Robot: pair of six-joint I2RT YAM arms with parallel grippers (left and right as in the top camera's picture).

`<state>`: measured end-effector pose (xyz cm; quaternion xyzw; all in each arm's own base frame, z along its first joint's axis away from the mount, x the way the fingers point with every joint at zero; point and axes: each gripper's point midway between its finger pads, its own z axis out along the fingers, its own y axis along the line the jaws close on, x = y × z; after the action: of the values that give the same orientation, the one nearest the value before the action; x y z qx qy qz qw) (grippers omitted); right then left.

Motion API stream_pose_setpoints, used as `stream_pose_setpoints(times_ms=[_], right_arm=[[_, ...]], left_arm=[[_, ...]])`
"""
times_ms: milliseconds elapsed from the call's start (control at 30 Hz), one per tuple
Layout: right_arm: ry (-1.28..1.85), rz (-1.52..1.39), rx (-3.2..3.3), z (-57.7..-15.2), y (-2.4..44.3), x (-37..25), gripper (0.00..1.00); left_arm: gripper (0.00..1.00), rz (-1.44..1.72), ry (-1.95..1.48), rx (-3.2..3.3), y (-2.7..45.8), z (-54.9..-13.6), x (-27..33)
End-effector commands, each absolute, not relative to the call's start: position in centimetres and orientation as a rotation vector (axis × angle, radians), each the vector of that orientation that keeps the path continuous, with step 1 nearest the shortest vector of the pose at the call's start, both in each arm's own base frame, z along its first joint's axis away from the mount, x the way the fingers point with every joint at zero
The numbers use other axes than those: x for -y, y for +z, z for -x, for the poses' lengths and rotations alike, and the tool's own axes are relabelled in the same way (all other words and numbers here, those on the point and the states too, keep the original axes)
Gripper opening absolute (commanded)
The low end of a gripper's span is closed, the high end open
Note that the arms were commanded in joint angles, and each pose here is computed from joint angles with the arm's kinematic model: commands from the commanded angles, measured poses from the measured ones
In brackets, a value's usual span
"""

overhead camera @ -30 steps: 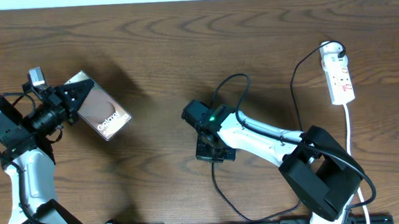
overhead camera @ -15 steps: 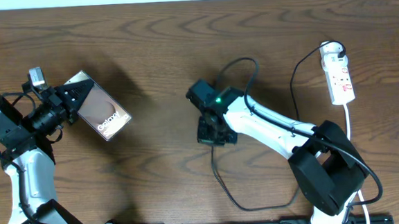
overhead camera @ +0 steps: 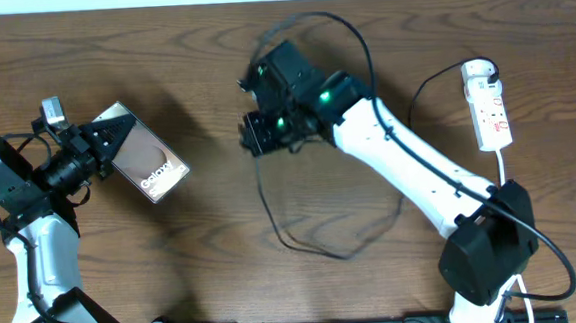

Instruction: Plug charger to phone and switch on socket

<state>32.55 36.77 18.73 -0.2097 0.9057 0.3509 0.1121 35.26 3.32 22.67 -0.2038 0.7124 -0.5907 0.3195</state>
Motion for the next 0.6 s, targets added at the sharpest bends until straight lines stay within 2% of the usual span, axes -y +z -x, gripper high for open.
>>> stream_pose_setpoints(times_ms=[0,200,400,567], right_arm=[[1.575,1.031,-2.270,-29.6,25.2,-38.6,0.01],[1.752,0.998,-2.138,-31.7,26.9,-35.1,0.01],[1.813,0.931,-2.126,-33.3,24.2,-31.9,0.01],[1.955,0.928,-2.080,-32.3,20.9,-31.1,0.01]], left_arm=[[0.07,0.488,-1.576,-1.869,23.0,-34.8,-3.0],[0.08,0.487,-1.576,-1.869,23.0,-34.8,-3.0],[0.07,0.487,-1.576,-1.869,23.0,-34.8,-3.0],[0.07,0.477,-1.588,-1.869,23.1,-34.7,-2.9]])
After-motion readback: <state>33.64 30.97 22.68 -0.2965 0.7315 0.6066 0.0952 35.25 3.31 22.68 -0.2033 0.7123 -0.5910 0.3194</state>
